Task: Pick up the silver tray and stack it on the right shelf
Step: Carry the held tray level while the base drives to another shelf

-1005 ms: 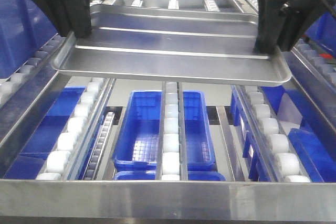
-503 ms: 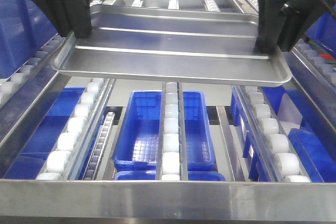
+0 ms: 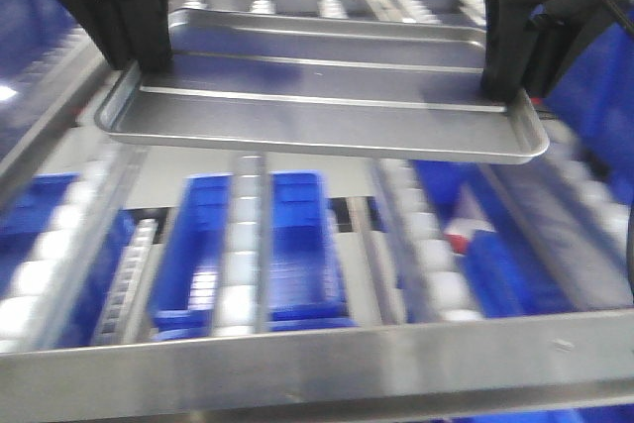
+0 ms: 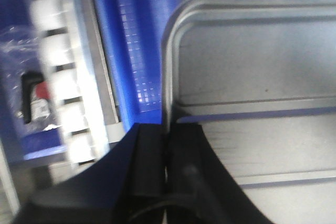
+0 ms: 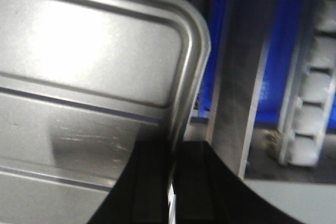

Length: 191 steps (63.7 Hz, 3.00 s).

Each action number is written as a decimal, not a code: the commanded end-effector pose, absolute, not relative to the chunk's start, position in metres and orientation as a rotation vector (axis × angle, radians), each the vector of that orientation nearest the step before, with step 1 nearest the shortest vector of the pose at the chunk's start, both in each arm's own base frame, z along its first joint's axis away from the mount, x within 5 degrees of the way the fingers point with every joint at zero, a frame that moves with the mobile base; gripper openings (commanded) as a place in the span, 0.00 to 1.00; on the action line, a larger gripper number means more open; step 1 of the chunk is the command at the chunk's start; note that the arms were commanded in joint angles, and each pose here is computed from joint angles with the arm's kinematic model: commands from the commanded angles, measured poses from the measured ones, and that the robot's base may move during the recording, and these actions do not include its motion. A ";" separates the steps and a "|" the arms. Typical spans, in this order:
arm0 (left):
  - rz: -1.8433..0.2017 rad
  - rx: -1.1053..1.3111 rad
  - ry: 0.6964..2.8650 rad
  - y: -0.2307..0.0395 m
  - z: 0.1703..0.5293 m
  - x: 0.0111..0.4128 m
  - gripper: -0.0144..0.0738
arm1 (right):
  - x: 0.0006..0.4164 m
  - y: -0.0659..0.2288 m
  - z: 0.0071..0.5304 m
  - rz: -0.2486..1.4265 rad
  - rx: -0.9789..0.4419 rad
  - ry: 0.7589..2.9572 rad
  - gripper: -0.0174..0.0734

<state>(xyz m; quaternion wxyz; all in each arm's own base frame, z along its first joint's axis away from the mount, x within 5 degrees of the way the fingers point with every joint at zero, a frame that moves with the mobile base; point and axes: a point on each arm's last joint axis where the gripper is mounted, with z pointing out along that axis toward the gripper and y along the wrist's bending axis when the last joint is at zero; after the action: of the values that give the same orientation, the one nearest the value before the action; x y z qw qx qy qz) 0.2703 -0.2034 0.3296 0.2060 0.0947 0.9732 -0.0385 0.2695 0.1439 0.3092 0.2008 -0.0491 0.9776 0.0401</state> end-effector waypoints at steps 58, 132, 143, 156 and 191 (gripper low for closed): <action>-0.213 0.279 2.596 -0.205 0.359 0.264 0.06 | 0.267 0.144 0.334 0.170 -0.182 2.616 0.26; -0.220 0.277 2.599 -0.205 0.359 0.263 0.06 | 0.267 0.144 0.334 0.170 -0.182 2.616 0.26; -0.220 0.277 2.599 -0.205 0.359 0.263 0.06 | 0.267 0.144 0.334 0.170 -0.182 2.616 0.26; -0.220 0.277 2.600 -0.205 0.359 0.263 0.06 | 0.267 0.144 0.334 0.170 -0.182 2.616 0.26; -0.219 0.277 2.601 -0.205 0.359 0.263 0.06 | 0.267 0.144 0.334 0.169 -0.182 2.617 0.26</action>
<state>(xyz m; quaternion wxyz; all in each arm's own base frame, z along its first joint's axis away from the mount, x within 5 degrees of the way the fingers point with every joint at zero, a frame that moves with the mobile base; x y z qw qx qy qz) 0.2700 -0.2035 0.3294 0.2042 0.0934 0.9737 -0.0395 0.2692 0.1436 0.3090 0.1986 -0.0489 0.9781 0.0388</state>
